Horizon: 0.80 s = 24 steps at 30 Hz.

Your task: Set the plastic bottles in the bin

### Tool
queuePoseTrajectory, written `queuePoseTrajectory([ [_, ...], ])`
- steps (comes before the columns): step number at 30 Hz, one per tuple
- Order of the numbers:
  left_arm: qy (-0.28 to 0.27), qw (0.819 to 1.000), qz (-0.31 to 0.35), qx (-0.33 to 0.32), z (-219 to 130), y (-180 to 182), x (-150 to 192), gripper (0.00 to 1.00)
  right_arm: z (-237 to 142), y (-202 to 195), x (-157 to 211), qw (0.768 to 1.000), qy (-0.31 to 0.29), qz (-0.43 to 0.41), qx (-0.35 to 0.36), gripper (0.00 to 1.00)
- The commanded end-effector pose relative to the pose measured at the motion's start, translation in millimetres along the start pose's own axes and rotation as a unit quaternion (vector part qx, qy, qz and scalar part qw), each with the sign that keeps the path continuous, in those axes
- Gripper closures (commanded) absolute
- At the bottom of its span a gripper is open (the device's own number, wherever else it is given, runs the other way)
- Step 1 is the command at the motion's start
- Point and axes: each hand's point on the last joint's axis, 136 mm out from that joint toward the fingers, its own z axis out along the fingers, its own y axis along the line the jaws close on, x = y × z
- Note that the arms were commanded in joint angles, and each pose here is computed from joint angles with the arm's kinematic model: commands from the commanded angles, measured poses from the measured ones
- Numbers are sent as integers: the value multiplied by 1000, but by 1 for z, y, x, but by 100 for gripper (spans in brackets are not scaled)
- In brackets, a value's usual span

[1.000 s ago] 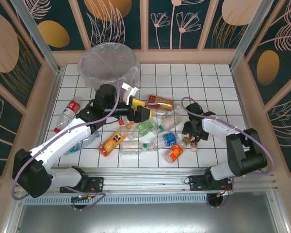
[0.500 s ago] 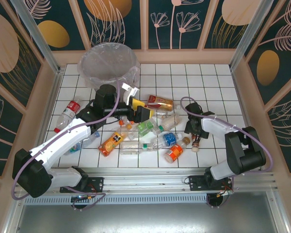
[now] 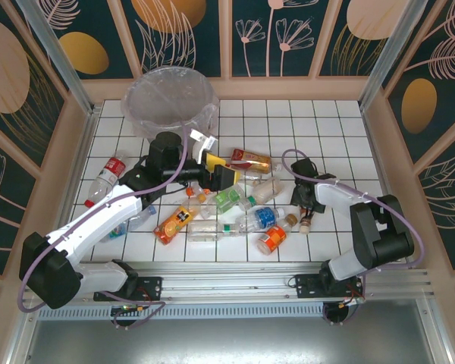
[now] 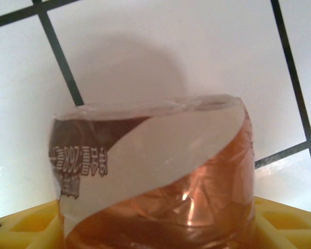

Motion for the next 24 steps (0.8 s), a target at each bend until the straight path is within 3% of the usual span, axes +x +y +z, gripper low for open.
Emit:
queuePoseTrajectory([
  [1, -14, 1000, 9, 7, -4, -7, -4, 1, 3, -2, -18, 1000, -21, 3, 7, 36],
  [5, -11, 1000, 8, 8, -3, -7, -3, 1, 2, 1, -27, 1000, -27, 2, 6, 31],
  [11, -13, 1000, 10, 9, -4, -8, -3, 2, -4, 7, -12, 1000, -14, 4, -14, 18],
  [24, -13, 1000, 8, 12, -5, -10, -3, 1, -14, 7, 22, 1000, 11, 3, -11, 20],
])
